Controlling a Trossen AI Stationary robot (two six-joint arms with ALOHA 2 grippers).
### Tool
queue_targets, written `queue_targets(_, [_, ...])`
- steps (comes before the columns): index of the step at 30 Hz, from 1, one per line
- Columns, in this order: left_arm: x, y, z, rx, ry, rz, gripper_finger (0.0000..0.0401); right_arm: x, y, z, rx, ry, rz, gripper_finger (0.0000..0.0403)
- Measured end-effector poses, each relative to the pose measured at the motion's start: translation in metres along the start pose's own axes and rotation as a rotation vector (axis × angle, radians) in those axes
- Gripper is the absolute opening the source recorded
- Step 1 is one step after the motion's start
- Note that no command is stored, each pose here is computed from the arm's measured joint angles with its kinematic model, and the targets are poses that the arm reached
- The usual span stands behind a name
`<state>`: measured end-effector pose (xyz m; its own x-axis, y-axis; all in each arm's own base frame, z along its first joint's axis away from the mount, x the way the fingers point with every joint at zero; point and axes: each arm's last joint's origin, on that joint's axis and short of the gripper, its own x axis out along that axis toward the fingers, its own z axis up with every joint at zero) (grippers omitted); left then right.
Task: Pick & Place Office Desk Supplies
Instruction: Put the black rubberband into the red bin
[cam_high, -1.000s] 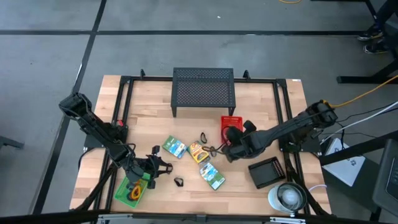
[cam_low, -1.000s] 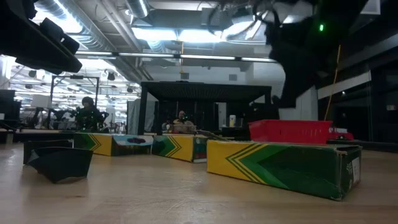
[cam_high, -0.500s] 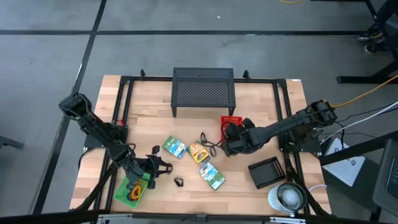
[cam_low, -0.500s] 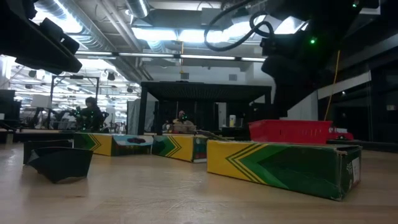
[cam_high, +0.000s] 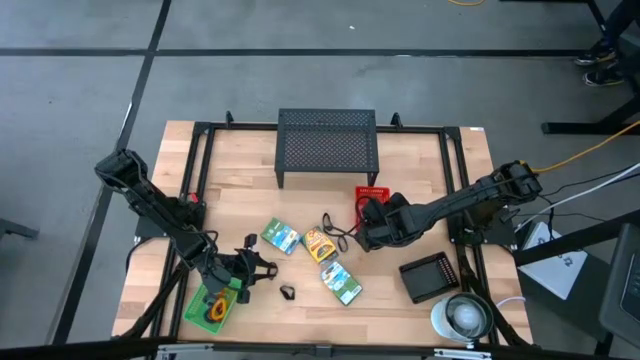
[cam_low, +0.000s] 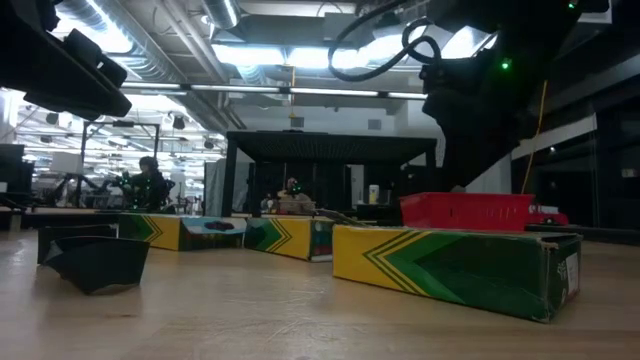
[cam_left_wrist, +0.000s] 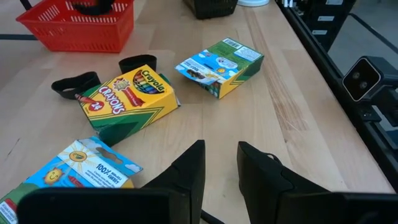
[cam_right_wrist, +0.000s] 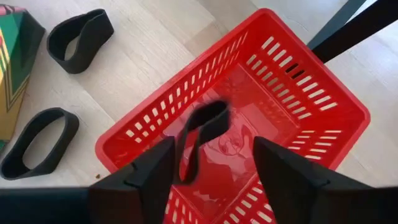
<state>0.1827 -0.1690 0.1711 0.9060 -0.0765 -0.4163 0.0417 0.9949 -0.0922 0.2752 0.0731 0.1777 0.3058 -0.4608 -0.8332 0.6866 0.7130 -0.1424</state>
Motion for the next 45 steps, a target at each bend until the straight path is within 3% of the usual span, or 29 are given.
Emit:
queue_targets(4, [0.0, 0.0, 0.0, -0.001, 0.0, -0.001, 0.0088, 0.001, -0.001, 0.001, 0.0, 0.005, -0.006, 0.0144])
queue_targets(8, [0.0, 0.0, 0.0, -0.001, 0.0, -0.001, 0.0088, 0.002, -0.003, 0.003, 0.006, -0.015, -0.025, 0.004])
queue_targets(10, [0.0, 0.0, 0.0, -0.001, 0.0, -0.001, 0.0088, 0.003, -0.004, 0.004, -0.004, -0.022, -0.032, 0.0011])
queue_targets(13, [0.0, 0.0, 0.0, -0.001, 0.001, -0.002, 0.0088, 0.003, -0.004, 0.005, -0.021, -0.015, -0.027, 0.0034])
queue_targets(18, [0.0, 0.0, 0.0, 0.0, 0.001, -0.001, 0.0088, -0.007, 0.006, 0.013, -0.062, -0.06, 0.023, 0.013])
queue_targets(24, [0.0, 0.0, 0.0, 0.001, 0.001, -0.001, 0.0088, -0.031, 0.037, 0.037, -0.08, -0.206, 0.294, 0.0221])
queue_targets(27, [0.0, 0.0, 0.0, 0.001, 0.001, -0.001, 0.0088, -0.038, 0.047, 0.047, -0.07, -0.229, 0.422, 0.0228])
queue_targets(45, [0.0, 0.0, 0.0, 0.001, 0.0, -0.001, 0.0088, 0.016, 0.057, 0.055, -0.013, -0.083, 0.398, 0.0206])
